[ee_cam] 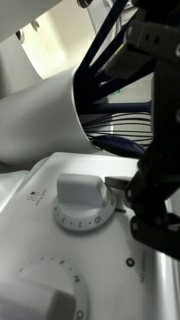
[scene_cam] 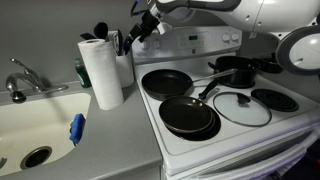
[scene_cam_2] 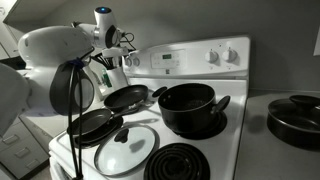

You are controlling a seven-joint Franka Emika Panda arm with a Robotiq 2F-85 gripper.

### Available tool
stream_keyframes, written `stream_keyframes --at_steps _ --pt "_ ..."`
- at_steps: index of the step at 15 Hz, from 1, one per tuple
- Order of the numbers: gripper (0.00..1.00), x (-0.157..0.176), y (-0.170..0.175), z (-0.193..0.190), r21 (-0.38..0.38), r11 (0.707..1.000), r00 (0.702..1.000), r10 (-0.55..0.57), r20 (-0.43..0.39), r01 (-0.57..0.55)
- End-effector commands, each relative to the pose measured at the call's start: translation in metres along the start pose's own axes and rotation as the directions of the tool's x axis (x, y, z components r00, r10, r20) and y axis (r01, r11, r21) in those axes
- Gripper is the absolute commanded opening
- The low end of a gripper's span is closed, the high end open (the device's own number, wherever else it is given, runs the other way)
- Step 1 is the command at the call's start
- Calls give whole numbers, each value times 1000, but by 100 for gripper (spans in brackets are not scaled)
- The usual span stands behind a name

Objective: Turn on the stove

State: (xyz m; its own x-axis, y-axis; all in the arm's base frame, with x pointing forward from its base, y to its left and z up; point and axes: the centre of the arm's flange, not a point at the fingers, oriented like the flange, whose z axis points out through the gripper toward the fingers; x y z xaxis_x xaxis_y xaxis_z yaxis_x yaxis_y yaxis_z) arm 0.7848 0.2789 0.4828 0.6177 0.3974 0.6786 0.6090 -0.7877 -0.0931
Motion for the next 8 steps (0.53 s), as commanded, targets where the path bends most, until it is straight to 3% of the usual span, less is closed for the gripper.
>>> stream_keyframes --at_steps 1,8 --pt "100 25 17 19 12 1000 1000 16 0 -16" --pt "100 33 15 16 9 1000 1000 0 -9 0"
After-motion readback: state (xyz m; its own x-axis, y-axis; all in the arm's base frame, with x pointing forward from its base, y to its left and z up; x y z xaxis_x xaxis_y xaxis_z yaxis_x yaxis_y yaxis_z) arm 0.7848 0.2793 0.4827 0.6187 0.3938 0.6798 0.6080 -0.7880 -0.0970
